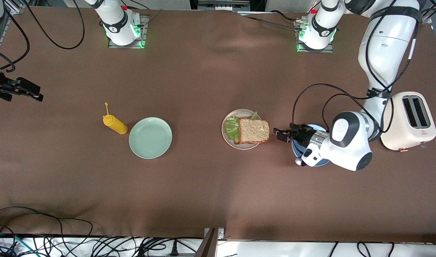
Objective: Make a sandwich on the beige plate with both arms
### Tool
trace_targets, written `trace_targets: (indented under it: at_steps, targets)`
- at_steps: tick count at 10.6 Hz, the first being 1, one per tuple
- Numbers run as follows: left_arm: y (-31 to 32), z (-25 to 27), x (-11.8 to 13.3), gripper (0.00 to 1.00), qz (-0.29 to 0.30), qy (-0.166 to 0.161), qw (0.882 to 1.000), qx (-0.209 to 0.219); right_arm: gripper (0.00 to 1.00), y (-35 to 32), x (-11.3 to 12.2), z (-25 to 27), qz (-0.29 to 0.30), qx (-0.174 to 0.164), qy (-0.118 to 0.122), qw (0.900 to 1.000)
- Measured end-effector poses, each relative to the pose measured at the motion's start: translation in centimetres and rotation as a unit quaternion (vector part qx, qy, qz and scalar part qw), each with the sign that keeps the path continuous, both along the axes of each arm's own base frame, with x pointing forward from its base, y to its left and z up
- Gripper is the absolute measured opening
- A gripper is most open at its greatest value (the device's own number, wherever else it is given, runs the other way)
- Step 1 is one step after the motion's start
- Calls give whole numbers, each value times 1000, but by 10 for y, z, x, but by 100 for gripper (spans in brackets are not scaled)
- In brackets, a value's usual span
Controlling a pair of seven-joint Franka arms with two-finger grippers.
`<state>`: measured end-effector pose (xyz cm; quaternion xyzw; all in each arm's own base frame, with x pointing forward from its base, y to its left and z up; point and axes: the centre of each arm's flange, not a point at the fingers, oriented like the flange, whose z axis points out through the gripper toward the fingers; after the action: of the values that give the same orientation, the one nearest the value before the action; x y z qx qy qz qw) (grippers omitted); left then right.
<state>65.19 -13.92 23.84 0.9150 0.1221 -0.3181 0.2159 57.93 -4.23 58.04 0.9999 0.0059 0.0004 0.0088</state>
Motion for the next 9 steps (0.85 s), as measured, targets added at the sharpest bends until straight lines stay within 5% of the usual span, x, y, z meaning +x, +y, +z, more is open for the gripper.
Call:
trace_targets:
  at_steps: [4,9]
  targets:
    - [42,51,10,100,-62,-66,989,116,100,0,0,0,0,0,0,1000]
    - [152,164,13,100,-61,-163,977,120,100,1,0,0,1,0,0,1000]
